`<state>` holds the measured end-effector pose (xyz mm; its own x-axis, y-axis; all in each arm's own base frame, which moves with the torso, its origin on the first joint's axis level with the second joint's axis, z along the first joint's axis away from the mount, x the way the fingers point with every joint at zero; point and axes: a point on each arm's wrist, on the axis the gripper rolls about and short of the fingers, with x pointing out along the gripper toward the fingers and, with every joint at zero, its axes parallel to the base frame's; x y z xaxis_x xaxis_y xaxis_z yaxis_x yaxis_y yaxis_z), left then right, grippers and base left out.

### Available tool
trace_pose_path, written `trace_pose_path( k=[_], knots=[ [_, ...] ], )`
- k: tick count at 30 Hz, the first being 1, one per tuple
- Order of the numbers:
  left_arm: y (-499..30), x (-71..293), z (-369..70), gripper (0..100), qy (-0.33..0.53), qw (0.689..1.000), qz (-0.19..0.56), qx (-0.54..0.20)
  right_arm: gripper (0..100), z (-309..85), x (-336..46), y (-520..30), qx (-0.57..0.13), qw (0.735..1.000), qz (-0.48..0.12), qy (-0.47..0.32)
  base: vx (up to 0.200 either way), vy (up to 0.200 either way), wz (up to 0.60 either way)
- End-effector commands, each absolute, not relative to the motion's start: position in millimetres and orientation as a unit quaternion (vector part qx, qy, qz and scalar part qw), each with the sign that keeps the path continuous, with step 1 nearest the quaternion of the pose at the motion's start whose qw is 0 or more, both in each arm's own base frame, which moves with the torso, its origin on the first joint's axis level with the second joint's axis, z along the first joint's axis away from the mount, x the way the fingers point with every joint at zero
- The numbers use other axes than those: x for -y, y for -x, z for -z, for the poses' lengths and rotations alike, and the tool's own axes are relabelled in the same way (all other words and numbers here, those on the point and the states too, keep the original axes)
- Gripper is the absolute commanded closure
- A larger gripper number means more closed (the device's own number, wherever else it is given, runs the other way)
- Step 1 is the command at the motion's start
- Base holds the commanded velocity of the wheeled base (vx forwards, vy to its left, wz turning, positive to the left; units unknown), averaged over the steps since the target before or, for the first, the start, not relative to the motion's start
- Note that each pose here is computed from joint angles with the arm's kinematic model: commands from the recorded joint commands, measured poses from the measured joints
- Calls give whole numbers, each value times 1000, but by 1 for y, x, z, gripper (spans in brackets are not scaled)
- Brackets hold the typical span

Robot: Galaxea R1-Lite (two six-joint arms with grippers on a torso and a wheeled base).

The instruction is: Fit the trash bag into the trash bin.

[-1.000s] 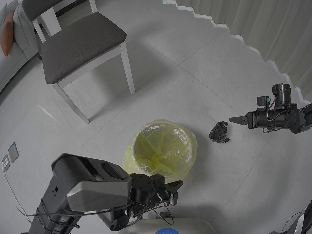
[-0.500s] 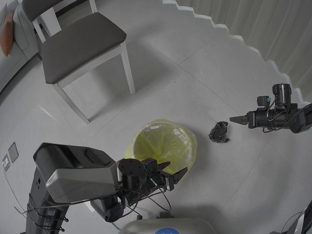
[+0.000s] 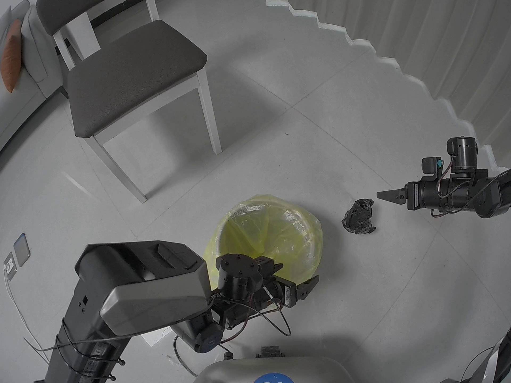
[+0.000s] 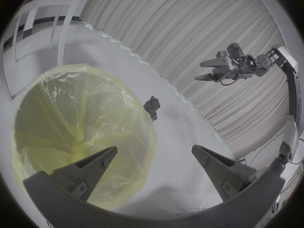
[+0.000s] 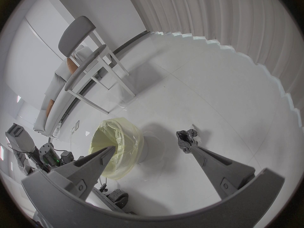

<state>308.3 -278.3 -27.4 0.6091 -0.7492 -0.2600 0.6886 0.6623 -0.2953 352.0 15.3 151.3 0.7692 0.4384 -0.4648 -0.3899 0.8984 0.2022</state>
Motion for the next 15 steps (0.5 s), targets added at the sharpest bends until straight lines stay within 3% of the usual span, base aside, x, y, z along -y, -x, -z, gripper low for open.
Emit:
trace_pose_path(
  k=[1, 11, 12, 15],
  knots=[
    [-309, 285, 42, 0, 77, 890, 405, -194, 0, -150, -14, -352, -261, 939, -219, -48, 0, 0, 0],
    [-307, 291, 45, 0, 74, 888, 412, -190, 0, -148, -10, -350, -263, 940, -213, -49, 0, 0, 0],
    [-306, 291, 44, 100, 74, 888, 412, -190, 0, -148, -9, -350, -264, 940, -212, -50, 0, 0, 0],
    [-302, 296, 42, 100, 74, 886, 417, -188, 0, -152, -9, -346, -259, 941, -212, -49, 0, 0, 0]
  ],
)
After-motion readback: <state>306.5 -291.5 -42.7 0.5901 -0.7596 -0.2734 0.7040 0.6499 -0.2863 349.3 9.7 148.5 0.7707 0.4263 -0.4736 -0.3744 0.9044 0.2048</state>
